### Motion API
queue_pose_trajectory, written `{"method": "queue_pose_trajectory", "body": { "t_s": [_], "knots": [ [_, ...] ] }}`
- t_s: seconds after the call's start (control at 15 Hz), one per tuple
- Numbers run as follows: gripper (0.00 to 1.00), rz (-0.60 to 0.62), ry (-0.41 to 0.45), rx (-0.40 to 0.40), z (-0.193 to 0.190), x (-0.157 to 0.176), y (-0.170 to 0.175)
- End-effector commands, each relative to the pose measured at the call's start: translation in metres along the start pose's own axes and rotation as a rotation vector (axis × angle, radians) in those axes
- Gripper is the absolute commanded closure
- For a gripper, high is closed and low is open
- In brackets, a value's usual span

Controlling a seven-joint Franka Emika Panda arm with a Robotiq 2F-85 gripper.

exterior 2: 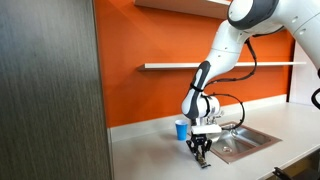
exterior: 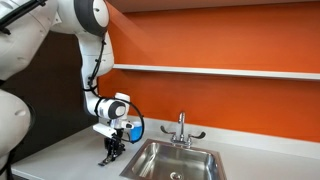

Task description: Place the candy bar on the left side of the first shelf

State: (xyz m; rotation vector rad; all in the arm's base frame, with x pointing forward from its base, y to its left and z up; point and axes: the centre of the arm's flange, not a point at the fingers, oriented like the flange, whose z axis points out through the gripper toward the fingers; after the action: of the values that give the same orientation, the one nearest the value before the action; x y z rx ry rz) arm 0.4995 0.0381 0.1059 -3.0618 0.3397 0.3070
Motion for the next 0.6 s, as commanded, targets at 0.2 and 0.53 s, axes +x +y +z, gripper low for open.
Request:
{"method": "queue_pose_trajectory", "body": {
  "t_s": [0.2, 0.53],
  "knots": [
    [0.9, -0.009, 0.029, 0.016, -0.031, 0.003, -0.001],
    [0.9, -0.025, 0.054, 0.028, -0.062, -0.005, -0.01]
  ]
}}
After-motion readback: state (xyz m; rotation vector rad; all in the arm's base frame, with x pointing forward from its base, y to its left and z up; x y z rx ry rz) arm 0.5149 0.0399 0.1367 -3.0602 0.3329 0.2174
